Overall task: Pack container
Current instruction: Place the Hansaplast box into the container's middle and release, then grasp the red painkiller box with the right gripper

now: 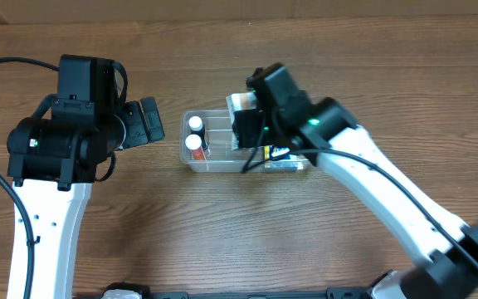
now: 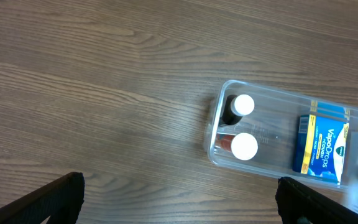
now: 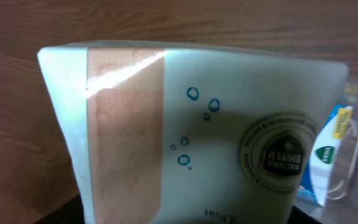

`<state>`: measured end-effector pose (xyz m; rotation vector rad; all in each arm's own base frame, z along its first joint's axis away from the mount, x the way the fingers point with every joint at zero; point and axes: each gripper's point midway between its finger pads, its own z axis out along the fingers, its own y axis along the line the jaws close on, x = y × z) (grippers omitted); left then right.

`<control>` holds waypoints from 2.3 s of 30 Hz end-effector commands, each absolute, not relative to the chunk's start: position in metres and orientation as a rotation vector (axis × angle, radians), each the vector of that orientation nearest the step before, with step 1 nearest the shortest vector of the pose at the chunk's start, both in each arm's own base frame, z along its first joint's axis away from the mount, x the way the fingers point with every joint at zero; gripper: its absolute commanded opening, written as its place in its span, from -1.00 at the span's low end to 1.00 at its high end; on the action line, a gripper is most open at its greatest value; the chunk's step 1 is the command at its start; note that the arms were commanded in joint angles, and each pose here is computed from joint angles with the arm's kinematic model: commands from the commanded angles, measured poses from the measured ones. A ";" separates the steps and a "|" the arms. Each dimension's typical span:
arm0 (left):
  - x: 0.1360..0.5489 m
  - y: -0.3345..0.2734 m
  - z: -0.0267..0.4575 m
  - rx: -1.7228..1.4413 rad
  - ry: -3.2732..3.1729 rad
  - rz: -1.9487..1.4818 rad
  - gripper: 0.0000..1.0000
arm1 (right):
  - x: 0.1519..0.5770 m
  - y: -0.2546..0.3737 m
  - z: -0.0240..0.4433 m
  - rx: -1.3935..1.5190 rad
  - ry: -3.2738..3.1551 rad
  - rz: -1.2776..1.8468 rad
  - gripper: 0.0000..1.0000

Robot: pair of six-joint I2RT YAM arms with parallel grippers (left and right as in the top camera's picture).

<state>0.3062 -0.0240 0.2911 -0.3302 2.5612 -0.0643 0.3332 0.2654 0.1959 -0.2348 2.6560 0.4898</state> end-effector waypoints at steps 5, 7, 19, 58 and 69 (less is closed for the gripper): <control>0.308 -0.023 0.290 -0.307 2.566 -0.059 1.00 | 0.349 0.279 0.123 -0.134 2.808 0.401 0.22; 0.308 -0.023 0.290 -0.307 2.566 -0.059 1.00 | 0.350 0.280 0.117 -0.134 2.818 0.394 0.22; 0.308 -0.023 0.291 -0.307 2.566 -0.054 1.00 | 0.346 0.275 0.096 -0.131 2.882 0.343 1.00; 0.319 -0.022 0.271 -0.316 2.628 -0.015 1.00 | 0.277 -0.064 0.029 0.836 2.931 -0.074 1.00; 0.319 -0.022 0.271 -0.316 2.629 -0.015 1.00 | 0.275 -0.057 -0.004 0.851 3.024 -0.029 0.46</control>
